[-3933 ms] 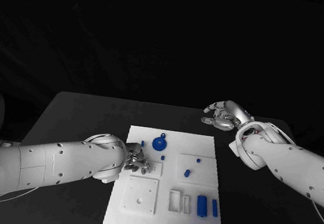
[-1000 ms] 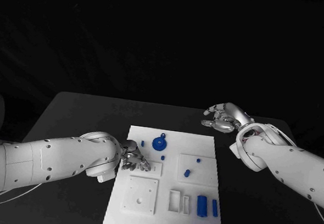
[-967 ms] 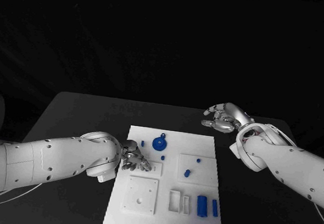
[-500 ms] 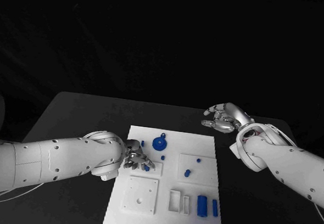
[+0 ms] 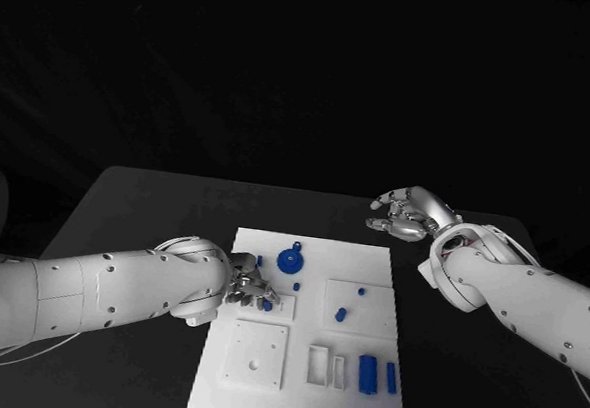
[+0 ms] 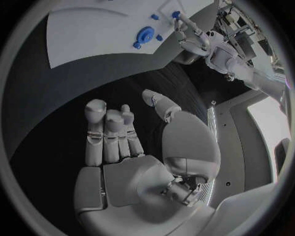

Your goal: Assemble the parts on the task board

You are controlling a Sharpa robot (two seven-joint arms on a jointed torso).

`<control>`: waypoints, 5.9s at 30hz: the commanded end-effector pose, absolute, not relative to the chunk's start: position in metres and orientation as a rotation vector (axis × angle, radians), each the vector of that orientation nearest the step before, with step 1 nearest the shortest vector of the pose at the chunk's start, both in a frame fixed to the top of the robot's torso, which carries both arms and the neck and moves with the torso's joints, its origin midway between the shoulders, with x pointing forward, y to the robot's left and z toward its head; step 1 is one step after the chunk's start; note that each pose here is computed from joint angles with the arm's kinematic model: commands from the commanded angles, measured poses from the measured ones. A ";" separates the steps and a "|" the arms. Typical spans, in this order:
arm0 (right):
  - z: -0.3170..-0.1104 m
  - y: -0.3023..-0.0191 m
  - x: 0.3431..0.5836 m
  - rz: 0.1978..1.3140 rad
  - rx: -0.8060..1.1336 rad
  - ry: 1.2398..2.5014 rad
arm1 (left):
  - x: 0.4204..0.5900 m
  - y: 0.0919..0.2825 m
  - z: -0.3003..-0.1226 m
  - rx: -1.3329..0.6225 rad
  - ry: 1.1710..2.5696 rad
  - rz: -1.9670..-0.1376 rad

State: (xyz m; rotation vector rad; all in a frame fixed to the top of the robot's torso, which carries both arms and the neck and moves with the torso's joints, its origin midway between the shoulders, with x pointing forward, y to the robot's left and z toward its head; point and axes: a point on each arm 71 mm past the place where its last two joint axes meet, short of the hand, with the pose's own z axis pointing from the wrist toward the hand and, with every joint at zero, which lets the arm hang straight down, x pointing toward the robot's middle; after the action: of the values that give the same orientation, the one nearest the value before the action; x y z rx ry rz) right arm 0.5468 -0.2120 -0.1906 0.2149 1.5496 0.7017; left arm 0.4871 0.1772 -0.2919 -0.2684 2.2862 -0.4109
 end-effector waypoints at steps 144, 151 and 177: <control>-0.198 -0.121 0.456 1.118 -0.192 1.509 | 0.490 0.184 -0.231 -0.485 2.187 -1.549; -0.199 -0.120 0.456 1.122 -0.199 1.522 | 0.489 0.183 -0.231 -0.481 2.192 -1.553; -0.201 -0.113 0.451 1.122 -0.238 1.537 | 0.489 0.183 -0.231 -0.498 2.196 -1.557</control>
State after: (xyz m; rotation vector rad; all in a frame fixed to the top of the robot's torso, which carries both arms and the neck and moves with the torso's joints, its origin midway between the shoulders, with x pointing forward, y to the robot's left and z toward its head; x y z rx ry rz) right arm 0.4528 -0.1149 -0.1988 -0.2076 1.5249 1.1239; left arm 0.4902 0.1854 -0.2326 -0.5015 2.1913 -1.5299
